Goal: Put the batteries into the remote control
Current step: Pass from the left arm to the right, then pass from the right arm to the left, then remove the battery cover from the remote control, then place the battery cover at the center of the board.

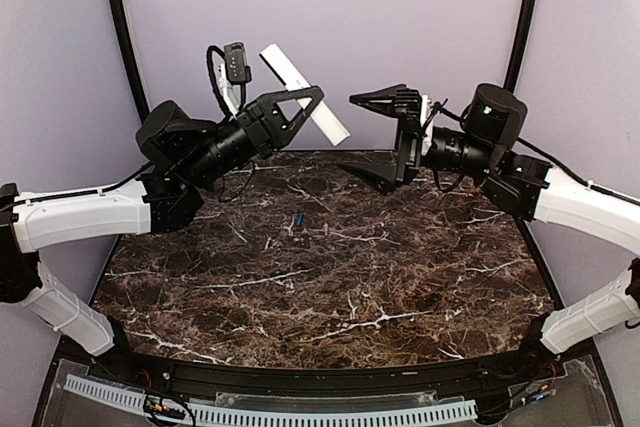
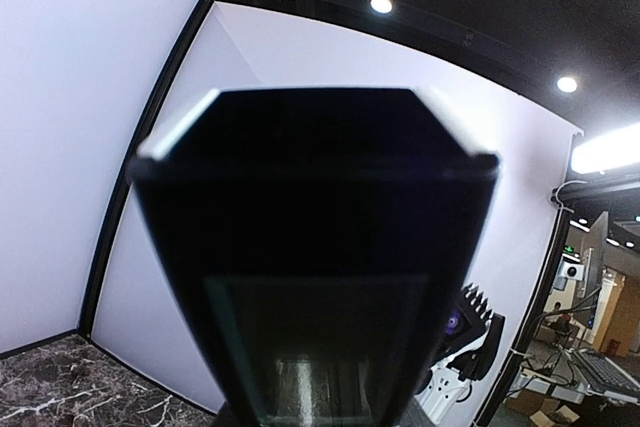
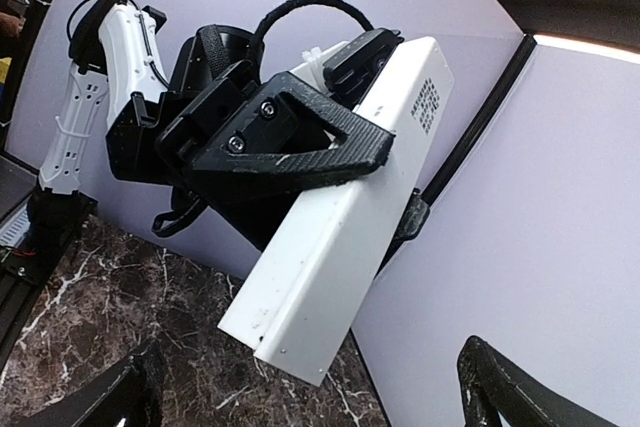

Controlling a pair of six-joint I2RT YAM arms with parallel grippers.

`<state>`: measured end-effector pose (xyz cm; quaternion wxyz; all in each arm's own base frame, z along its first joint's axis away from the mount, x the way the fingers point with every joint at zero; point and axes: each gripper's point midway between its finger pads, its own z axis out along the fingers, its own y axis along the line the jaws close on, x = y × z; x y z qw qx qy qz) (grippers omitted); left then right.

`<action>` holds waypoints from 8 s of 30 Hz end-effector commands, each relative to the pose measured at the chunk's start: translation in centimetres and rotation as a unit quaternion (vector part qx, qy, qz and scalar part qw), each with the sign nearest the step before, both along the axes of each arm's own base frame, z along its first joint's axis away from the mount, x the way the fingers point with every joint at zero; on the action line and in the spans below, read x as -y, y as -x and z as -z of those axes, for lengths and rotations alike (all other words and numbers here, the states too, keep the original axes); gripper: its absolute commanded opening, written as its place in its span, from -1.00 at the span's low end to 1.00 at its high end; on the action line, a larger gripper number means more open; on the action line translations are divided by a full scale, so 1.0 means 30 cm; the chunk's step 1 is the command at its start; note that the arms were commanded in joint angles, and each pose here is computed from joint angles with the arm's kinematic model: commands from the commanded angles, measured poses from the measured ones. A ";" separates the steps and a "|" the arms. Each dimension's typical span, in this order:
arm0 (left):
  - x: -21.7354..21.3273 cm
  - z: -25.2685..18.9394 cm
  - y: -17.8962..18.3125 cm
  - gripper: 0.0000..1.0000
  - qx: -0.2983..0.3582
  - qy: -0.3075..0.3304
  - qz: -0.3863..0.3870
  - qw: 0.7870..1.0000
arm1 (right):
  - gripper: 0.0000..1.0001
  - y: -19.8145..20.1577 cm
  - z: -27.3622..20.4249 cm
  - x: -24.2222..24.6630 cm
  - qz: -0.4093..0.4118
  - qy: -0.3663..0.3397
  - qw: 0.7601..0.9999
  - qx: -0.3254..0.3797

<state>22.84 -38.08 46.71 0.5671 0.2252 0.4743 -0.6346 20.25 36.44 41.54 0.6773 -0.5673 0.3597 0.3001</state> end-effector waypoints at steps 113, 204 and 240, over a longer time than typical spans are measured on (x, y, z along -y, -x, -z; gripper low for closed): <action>-0.093 -0.020 -0.049 -1.00 -0.046 0.078 0.007 0.996 | -0.18 -0.033 -0.110 0.033 0.147 -0.012 0.974 0.169; -0.120 0.034 -0.059 -1.00 -0.034 0.049 -0.027 0.998 | -1.00 -0.247 -0.263 0.198 0.291 -0.104 0.951 -0.014; -0.208 0.064 -0.043 -1.00 0.003 0.001 -0.095 0.995 | -1.00 -0.193 1.096 0.423 0.311 0.007 0.489 -0.815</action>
